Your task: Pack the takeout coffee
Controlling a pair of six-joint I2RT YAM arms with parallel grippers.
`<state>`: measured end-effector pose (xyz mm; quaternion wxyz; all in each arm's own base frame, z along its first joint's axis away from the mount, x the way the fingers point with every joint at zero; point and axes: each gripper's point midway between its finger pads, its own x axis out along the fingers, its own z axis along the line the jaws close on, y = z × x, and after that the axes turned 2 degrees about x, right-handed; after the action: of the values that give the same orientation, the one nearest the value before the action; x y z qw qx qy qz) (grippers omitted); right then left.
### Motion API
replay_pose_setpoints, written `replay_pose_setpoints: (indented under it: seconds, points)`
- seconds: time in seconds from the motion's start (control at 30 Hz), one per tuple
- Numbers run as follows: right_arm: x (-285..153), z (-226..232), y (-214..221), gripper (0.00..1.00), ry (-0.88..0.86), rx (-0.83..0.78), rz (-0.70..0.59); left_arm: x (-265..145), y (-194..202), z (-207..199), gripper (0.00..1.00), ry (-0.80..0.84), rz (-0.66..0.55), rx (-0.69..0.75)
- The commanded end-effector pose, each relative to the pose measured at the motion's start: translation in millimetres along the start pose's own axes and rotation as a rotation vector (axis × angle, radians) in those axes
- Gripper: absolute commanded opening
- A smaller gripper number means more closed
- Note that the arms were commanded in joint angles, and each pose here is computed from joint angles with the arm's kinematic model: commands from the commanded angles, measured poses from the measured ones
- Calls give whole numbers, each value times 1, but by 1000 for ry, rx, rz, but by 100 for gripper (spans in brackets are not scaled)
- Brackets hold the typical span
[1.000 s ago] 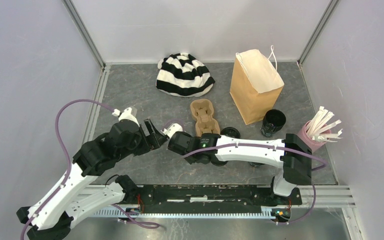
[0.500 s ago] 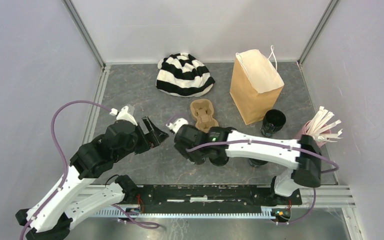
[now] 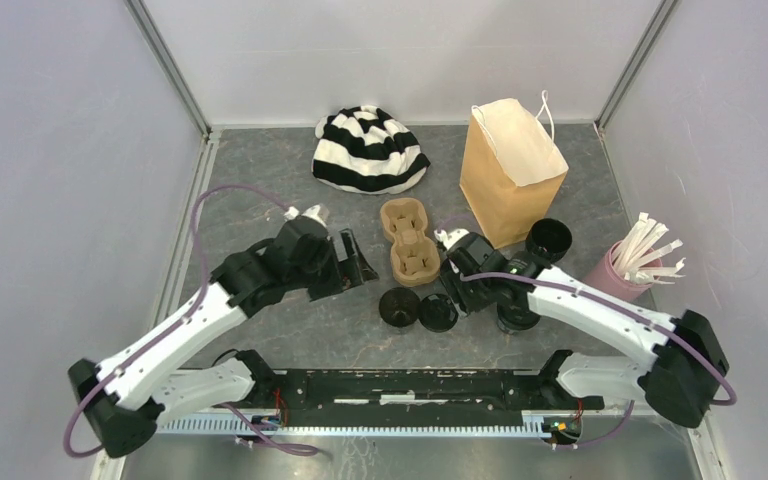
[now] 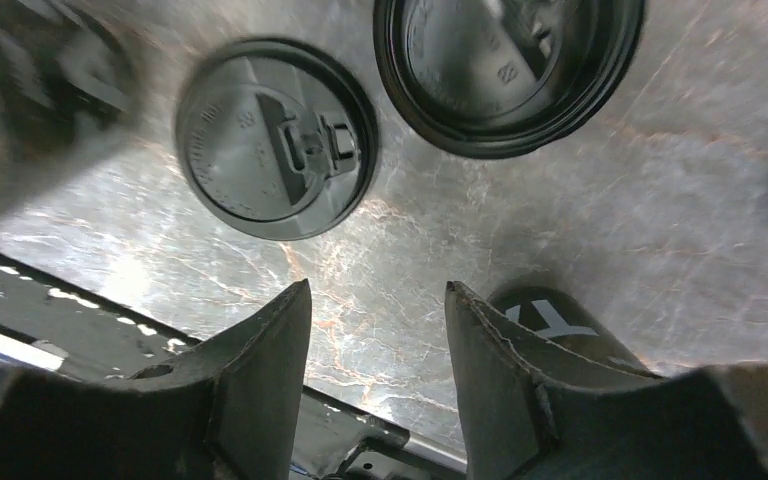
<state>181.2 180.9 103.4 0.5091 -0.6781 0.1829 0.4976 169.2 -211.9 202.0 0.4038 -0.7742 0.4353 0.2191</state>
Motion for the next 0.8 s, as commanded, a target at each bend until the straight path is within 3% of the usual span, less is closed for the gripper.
replay_pose_setpoints:
  seconds: [0.0, 0.2, 0.4, 0.77]
  points:
    - [24, 5, -5, 58, -55, 18, -30, 9, -13, -30, 94, 59, 31, 123]
    - [49, 8, 14, 60, -82, 68, -27, 30, -24, -29, 95, 7, 34, 204]
    - [57, 2, 5, 48, -26, 89, -18, 41, -32, -35, 95, -6, 48, 235]
    - [60, 9, -2, 43, -55, 91, -13, 47, -34, -28, 95, -19, 65, 213]
